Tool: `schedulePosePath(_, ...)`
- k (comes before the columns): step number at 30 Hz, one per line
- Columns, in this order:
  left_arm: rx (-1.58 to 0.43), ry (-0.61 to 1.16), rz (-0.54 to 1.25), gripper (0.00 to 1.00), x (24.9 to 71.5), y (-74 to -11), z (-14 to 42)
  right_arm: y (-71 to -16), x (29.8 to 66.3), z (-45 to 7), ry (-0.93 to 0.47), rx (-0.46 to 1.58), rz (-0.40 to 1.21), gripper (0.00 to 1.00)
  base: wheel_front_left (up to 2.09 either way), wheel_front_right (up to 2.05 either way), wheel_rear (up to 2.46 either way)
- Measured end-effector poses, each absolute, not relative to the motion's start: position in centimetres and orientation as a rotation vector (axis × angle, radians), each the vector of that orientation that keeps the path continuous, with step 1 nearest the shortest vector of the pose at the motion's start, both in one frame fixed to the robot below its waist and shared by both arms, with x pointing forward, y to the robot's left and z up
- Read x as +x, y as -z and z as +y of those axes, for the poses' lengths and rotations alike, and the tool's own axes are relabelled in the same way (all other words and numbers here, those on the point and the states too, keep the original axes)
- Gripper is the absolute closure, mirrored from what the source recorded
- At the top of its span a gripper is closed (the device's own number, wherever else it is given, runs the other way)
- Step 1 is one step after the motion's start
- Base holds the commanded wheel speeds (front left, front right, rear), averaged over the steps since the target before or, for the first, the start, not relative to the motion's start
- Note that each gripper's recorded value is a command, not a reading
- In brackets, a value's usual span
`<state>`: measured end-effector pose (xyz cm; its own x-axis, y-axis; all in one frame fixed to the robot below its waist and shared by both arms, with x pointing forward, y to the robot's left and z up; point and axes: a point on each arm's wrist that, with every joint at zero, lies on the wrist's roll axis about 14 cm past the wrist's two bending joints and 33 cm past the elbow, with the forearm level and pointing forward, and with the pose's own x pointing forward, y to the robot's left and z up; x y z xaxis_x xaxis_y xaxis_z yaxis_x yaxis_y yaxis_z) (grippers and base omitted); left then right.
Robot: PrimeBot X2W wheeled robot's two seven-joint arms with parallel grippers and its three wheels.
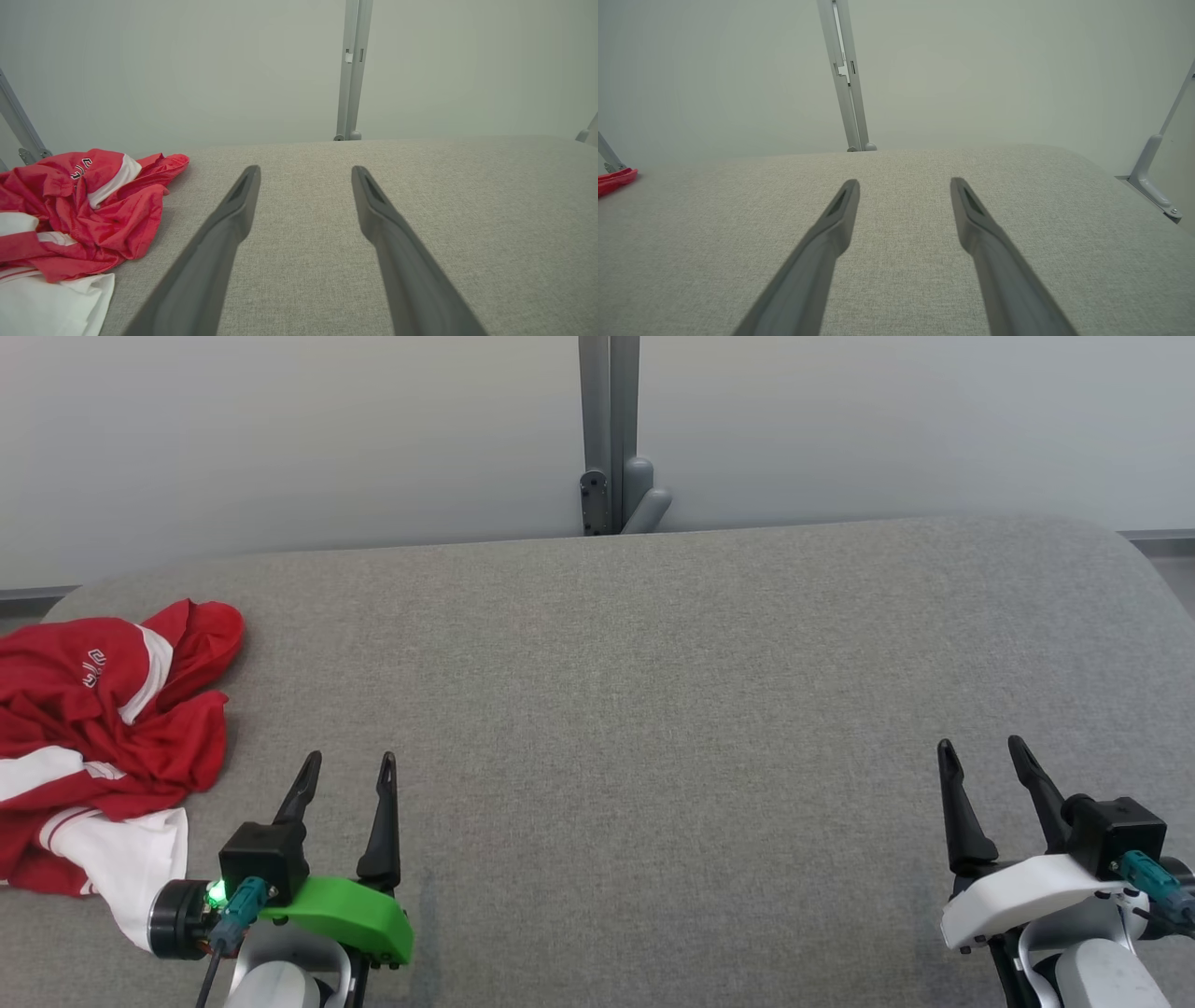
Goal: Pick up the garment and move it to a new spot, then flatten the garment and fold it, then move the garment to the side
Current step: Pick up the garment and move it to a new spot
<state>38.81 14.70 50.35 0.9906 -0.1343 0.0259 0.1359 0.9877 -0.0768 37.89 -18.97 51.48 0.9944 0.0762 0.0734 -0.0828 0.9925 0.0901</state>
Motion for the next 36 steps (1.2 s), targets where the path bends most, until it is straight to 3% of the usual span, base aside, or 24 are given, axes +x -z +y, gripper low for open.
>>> schedulePosePath(15,-0.102,-0.047,-0.065,0.00,37.6,-51.4,20.5,-53.0,40.0,-14.7,-0.212,0.087,-0.111,0.00,0.00,0.00,0.00)
schedulePosePath(36,-0.088,-0.401,-0.100,0.00,29.4,-51.7,31.4,-54.3,42.2,-2.0,-0.548,0.128,-0.130,0.00,0.00,0.00,0.00)
